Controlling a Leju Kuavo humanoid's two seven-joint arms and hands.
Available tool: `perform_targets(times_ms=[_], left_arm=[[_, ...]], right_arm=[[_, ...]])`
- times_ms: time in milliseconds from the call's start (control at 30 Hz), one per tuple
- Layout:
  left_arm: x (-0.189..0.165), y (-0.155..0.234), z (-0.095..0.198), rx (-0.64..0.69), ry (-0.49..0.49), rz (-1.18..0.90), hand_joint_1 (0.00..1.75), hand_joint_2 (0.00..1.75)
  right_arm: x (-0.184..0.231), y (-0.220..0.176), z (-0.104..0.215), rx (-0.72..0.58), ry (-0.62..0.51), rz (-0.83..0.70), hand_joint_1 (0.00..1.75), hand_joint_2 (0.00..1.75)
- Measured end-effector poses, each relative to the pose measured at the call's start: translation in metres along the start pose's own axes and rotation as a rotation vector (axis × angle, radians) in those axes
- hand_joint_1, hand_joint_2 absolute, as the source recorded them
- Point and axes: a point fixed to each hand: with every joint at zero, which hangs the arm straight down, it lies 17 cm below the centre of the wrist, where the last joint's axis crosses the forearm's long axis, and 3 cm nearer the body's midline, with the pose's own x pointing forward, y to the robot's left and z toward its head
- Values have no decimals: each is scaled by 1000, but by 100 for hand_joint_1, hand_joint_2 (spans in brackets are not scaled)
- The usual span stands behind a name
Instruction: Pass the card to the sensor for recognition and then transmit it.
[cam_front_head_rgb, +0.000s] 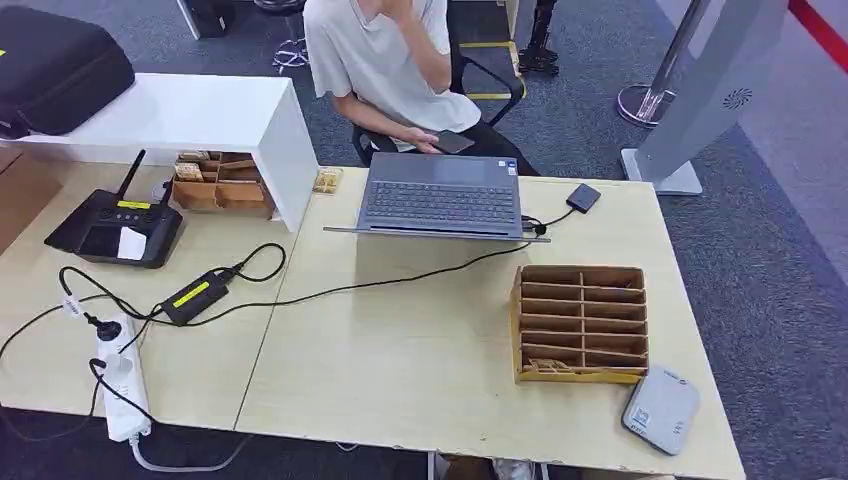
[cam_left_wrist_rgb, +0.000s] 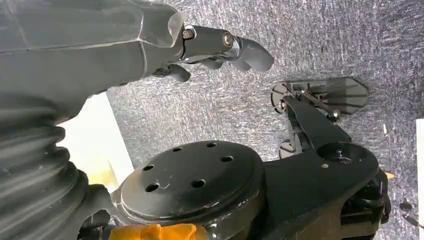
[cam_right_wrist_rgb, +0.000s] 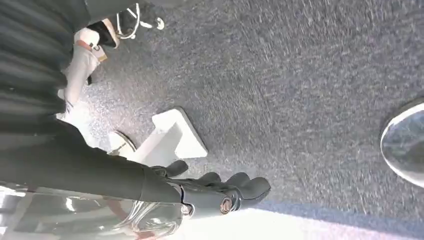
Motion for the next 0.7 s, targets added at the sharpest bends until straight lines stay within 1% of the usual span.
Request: perform_targets(times_ms=[67, 200, 400, 567, 700], left_arm=[[1, 0, 0, -5, -4, 0, 0, 175], [1, 0, 0, -11, -8, -6, 0, 175], [-1, 3, 0, -9, -10, -15, 0, 175], [-1, 4, 0, -7, -10, -15, 0, 175], [-1, 4, 0, -5, -10, -15, 0, 175]], right_arm=[[2, -11, -3, -18, -1, 2, 0, 175], [11, -46, -11, -70, -21, -3, 0, 175], [28, -112, -18, -192, -74, 16, 0, 175], [53, -162, -17, -328, -169, 46, 0, 175], [88, -194, -8, -426, -326, 52, 0, 175]])
